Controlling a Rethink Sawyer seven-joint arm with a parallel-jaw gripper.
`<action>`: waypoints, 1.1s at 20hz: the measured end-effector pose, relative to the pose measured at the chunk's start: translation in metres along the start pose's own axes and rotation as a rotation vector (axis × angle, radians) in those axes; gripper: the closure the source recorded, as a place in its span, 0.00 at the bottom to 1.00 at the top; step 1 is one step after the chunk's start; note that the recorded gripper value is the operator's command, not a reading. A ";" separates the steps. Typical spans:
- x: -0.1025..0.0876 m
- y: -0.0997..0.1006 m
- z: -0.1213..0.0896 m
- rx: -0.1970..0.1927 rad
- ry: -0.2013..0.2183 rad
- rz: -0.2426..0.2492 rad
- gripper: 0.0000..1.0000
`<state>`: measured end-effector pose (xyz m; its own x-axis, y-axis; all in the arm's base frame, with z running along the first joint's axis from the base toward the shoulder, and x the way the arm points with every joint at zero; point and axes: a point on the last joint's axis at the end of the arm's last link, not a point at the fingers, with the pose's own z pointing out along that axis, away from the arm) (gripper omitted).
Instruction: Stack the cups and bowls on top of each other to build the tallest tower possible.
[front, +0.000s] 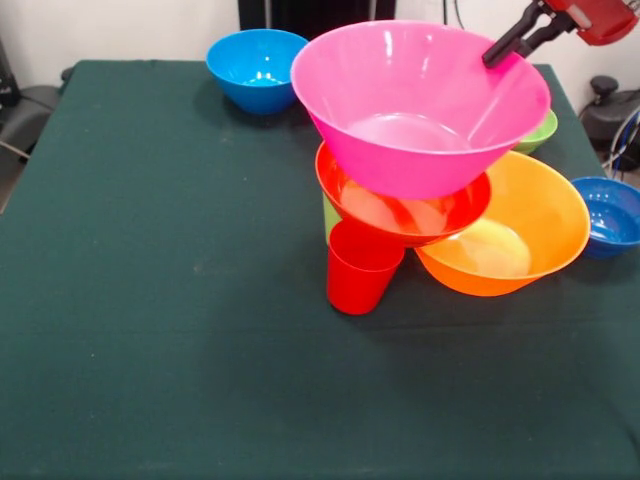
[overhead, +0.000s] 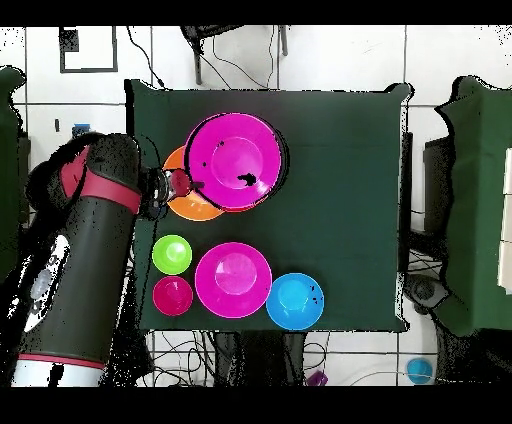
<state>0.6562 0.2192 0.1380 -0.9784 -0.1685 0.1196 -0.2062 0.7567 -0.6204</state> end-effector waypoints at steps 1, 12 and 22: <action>0.001 0.001 0.001 -0.002 0.004 0.000 1.00; 0.012 0.007 0.008 -0.034 0.046 0.013 1.00; 0.013 0.010 0.007 -0.057 0.055 0.026 1.00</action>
<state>0.6416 0.2203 0.1277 -0.9824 -0.1146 0.1477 -0.1798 0.7956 -0.5785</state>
